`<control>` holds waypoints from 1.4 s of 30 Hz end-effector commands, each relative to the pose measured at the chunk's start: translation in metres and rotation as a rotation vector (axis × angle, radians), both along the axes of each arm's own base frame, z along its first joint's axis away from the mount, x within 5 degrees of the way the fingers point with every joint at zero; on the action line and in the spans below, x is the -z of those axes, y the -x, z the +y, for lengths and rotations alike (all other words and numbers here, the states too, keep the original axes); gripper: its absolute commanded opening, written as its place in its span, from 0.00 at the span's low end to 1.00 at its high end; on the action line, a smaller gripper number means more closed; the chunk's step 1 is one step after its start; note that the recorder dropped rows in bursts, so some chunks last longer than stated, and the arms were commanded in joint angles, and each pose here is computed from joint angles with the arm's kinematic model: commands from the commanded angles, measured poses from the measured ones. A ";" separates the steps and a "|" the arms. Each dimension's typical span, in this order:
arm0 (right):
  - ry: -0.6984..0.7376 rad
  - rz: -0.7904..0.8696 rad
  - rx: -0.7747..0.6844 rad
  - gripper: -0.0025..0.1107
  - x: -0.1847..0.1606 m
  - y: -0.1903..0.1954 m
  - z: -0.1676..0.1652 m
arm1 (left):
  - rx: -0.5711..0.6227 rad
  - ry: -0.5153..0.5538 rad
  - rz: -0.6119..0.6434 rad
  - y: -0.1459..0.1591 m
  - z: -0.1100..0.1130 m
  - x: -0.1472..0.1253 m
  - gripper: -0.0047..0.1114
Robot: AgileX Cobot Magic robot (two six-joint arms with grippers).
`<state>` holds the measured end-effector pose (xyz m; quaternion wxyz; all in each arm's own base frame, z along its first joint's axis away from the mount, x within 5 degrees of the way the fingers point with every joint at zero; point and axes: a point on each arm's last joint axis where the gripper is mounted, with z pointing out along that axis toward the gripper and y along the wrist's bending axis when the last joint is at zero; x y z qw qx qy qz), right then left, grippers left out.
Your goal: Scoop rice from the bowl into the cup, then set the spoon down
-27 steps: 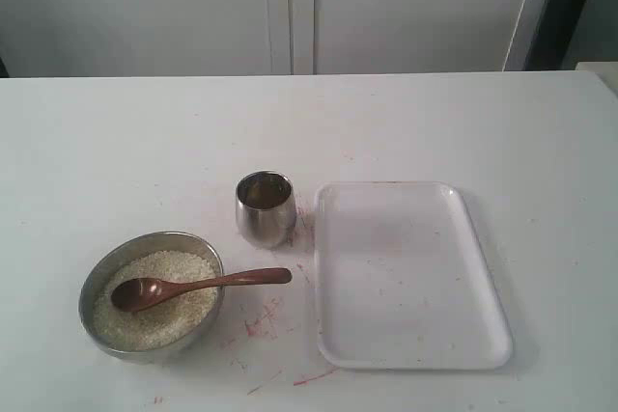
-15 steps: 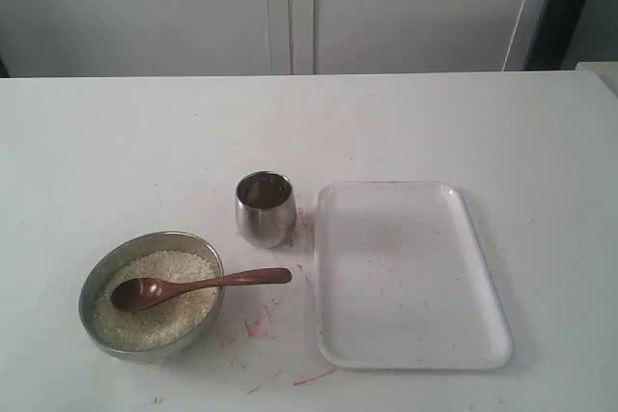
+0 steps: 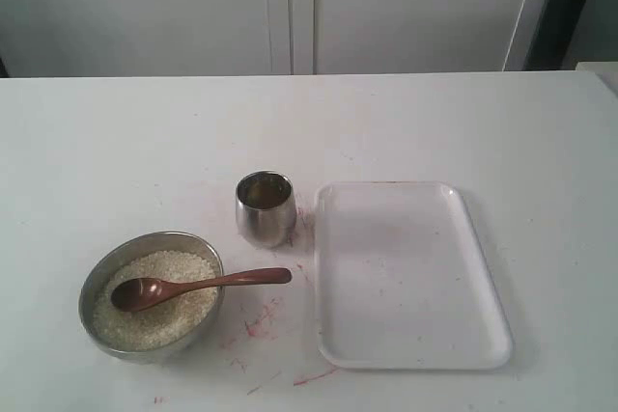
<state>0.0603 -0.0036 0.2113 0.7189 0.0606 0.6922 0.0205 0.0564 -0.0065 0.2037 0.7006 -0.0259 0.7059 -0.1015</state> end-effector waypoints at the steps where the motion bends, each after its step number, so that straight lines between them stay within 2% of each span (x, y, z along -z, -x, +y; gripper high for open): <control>1: -0.123 -0.221 -0.030 0.07 -0.018 0.003 0.001 | -0.002 0.009 -0.009 0.000 0.000 -0.003 0.16; 9: -0.590 -0.489 -0.196 0.07 -0.040 0.012 0.003 | -0.002 0.009 -0.009 0.000 0.000 -0.003 0.16; 16: -0.672 -0.843 -0.410 0.07 -0.067 0.034 0.006 | -0.002 0.009 -0.009 0.000 0.000 -0.003 0.16; 20: -0.717 -0.938 -0.524 0.07 -0.086 0.046 0.008 | -0.002 0.009 -0.009 0.000 0.000 -0.003 0.16; 25: -0.545 -1.027 -0.642 0.07 -0.128 0.067 0.021 | -0.002 0.009 -0.009 0.000 0.000 -0.003 0.16; 28: -0.437 -1.043 -0.650 0.07 -0.156 0.082 0.027 | -0.002 0.009 -0.009 0.000 0.000 -0.003 0.16; 34: -0.231 -0.951 -0.497 0.07 -0.203 0.100 0.030 | -0.002 0.009 -0.009 0.000 0.000 -0.003 0.16; 38: -0.182 -0.910 -0.403 0.07 -0.228 0.106 0.026 | -0.002 0.009 -0.009 0.000 0.000 -0.003 0.16; 42: -0.156 -0.886 -0.412 0.07 -0.247 0.102 0.025 | -0.002 0.009 -0.009 0.000 0.000 -0.003 0.16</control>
